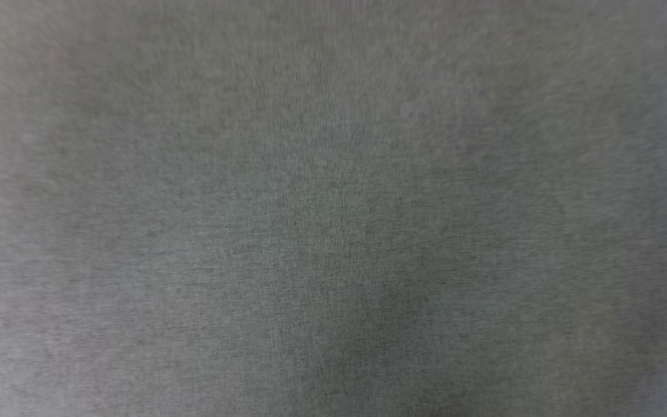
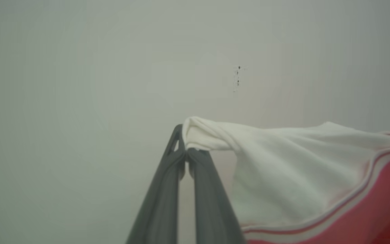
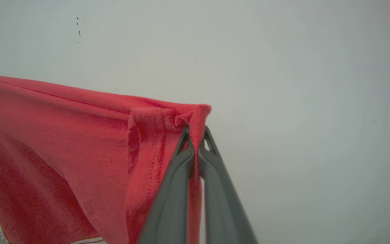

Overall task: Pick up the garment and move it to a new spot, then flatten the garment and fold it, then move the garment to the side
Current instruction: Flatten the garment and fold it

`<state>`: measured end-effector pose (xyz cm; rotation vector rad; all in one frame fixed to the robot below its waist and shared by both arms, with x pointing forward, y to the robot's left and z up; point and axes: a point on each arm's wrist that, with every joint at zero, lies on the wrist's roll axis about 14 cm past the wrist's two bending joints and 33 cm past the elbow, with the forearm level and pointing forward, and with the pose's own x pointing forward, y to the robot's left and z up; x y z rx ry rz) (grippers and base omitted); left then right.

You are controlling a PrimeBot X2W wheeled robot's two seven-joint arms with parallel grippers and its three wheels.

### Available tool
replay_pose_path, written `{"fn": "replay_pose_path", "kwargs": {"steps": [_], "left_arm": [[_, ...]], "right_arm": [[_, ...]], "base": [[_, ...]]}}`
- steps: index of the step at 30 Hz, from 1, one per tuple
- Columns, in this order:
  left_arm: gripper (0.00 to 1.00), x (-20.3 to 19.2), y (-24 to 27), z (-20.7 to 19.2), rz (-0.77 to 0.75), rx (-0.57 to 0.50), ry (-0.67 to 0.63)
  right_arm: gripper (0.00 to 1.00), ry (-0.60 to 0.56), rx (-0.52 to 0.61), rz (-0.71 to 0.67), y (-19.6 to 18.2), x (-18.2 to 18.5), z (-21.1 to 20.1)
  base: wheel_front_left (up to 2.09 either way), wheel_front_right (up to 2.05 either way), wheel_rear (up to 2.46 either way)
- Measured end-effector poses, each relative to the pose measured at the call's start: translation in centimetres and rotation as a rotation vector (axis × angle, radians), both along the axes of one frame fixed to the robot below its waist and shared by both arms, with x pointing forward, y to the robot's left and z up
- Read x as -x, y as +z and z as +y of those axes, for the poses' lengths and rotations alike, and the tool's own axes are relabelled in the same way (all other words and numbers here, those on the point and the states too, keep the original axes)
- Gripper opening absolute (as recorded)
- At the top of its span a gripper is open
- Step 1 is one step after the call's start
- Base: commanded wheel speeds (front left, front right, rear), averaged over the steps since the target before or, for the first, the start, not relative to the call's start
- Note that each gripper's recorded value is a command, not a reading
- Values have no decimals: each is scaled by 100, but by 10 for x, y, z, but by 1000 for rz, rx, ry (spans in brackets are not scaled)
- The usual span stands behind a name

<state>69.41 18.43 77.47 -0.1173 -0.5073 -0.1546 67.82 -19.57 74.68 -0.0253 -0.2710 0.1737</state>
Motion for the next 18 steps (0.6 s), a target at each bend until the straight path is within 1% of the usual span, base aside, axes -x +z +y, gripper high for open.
{"fn": "replay_pose_path", "kwargs": {"steps": [2, 6, 10, 14, 18], "left_arm": [[0, -17, -24, 3, 39, 2, 7], [0, -46, -84, 6, 130, -5, 10], [0, -65, -144, 8, 218, 9, 5], [0, -66, -185, 11, 284, 32, 0], [0, -49, -211, 13, 341, 55, -9]], "right_arm": [[0, 7, 2, 20, -19, -15, 4], [0, 30, -4, 93, -70, -43, 14], [0, 37, 8, 193, -131, -62, 19], [0, 57, 9, 263, -168, -66, 27], [0, 76, 17, 348, -201, -49, 34]], "base": [[0, 0, 0], [0, 0, 0], [0, 0, 0], [0, 0, 0], [0, 0, 0]]}}
